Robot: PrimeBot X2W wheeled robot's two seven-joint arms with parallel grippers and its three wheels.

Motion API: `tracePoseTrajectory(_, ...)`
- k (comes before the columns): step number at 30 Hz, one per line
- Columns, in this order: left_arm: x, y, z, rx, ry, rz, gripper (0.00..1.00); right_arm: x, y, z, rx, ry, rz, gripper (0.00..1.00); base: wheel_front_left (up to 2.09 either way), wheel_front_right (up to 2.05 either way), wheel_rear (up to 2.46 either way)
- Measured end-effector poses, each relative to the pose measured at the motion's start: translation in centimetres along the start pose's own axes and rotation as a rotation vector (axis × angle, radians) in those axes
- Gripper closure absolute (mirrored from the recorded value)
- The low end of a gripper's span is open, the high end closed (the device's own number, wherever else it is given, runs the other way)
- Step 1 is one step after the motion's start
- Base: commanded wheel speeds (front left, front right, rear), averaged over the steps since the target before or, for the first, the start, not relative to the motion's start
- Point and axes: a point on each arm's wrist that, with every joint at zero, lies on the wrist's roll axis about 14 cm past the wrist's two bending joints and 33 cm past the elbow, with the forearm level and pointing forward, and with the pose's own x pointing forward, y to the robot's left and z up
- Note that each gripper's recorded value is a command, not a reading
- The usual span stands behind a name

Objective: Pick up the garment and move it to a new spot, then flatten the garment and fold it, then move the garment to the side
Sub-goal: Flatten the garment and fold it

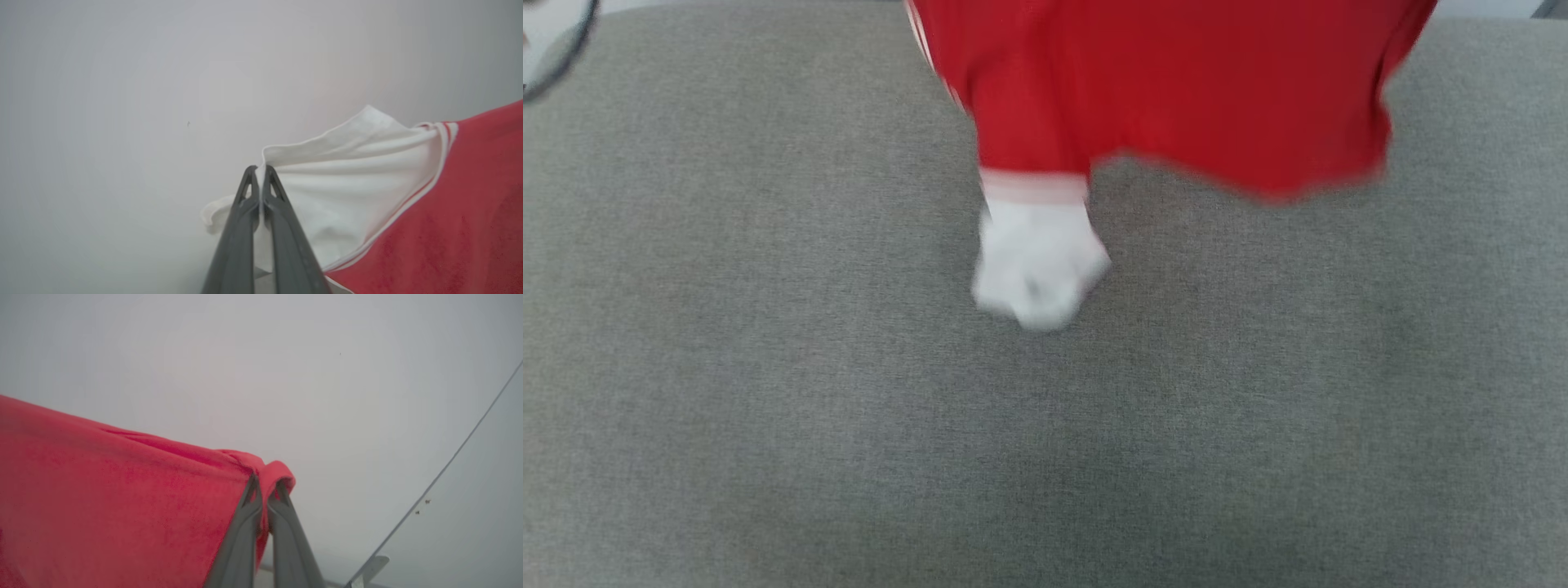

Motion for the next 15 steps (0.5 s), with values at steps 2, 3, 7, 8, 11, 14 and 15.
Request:
tracePoseTrajectory(2, 0.6, 0.3, 2.7, 0.047, -0.120, 0.020, 1.00, 0.4, -0.6, 2.1, -0.025, -0.121, -0.034, 1.00, 0.00, 0.00, 0.00)
tracePoseTrajectory(3, 0.8, 0.6, 4.5, 0.061, -0.201, 0.038, 1.00, 0.4, -0.8, 3.3, -0.054, -0.184, -0.050, 1.00, 0.00, 0.00, 0.00)
tracePoseTrajectory(7, 0.5, 0.5, 7.6, 0.083, -0.380, 0.036, 1.00, 0.5, -0.3, 5.3, -0.113, -0.332, -0.060, 1.00, 0.00, 0.00, 0.00)
tracePoseTrajectory(8, 0.5, 0.0, 7.5, 0.099, -0.389, 0.017, 1.00, 0.7, 0.1, 4.8, -0.115, -0.329, -0.053, 1.00, 0.00, 0.00, 0.00)
tracePoseTrajectory(11, 0.3, -0.6, 5.5, 0.105, -0.349, -0.022, 1.00, 1.2, 1.0, 1.3, -0.113, -0.229, -0.031, 1.00, 0.00, 0.00, 0.00)
tracePoseTrajectory(14, -0.2, -1.6, 0.6, 0.087, -0.238, -0.063, 1.00, 1.2, 1.9, -2.9, -0.111, -0.111, -0.006, 1.00, 0.00, 0.00, 0.00)
tracePoseTrajectory(15, -0.5, -2.1, -1.3, 0.087, -0.189, -0.082, 1.00, 1.1, 2.1, -4.5, -0.093, -0.065, 0.000, 1.00, 0.00, 0.00, 0.00)
